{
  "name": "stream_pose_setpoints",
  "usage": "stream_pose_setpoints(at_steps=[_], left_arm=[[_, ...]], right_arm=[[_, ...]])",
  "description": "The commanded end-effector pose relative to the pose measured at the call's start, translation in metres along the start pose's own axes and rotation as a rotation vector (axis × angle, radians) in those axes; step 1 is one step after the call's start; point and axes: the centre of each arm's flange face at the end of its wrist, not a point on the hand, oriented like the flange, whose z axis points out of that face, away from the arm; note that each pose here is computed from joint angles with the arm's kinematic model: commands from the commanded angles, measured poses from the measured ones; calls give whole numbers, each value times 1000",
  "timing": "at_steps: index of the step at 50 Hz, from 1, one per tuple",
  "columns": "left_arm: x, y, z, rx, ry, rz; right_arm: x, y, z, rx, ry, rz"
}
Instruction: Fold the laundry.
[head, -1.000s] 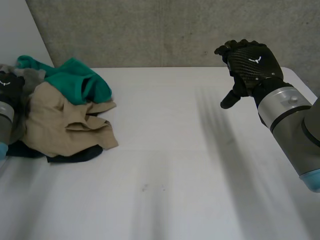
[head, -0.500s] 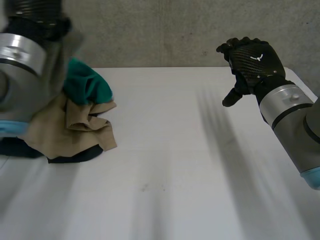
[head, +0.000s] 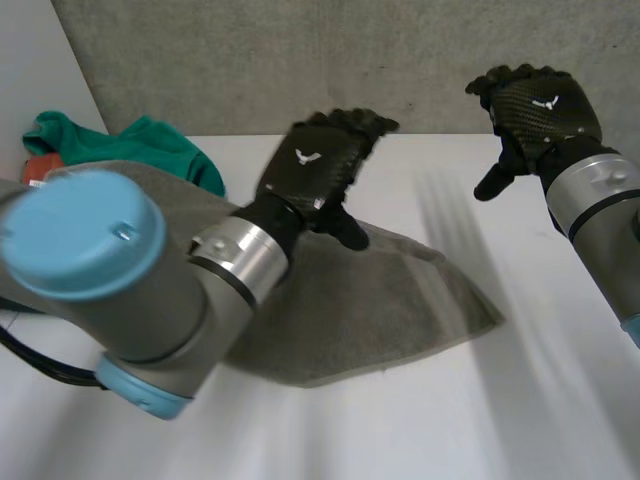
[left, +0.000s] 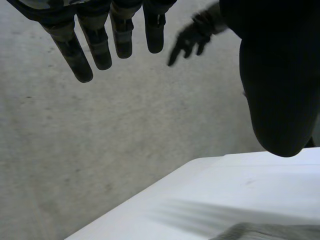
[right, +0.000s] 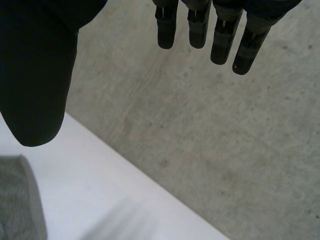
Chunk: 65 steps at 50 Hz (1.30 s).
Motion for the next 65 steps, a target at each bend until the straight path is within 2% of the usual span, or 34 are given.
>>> stream_pose_setpoints(at_steps=[1,5,10,14,17,22,27,32,41,53,65], left_arm=[[-56,-34,-24,-14,-164,61],[-76,-29,-37,-73,-229,142],[-110,1,-60,-269,-315,329],[-130,20,-80,-423,-363,401],[-129,29,-96,-504,-376,380],[-119,31,-110,-529,-366,347],[-103,36,-121,-539,-336,270],[-83,46,-126,-558,-270,182],[-82,81,-127,-681,-244,131],[-93,100,-111,-687,-242,141],[-110,115,-94,-678,-298,173]], right_arm=[[-8,20,0,-150,-62,-114],[-12,29,-11,-269,-125,-207],[-18,40,-24,-381,-198,-294],[-30,51,-36,-426,-255,-325],[-39,66,-43,-441,-306,-340],[-56,95,-53,-440,-443,-392],[-67,116,-61,-431,-569,-446],[-59,132,-52,-431,-566,-429],[-58,150,-39,-394,-543,-445],[-56,163,-25,-371,-517,-455],[-56,165,-15,-358,-513,-453]])
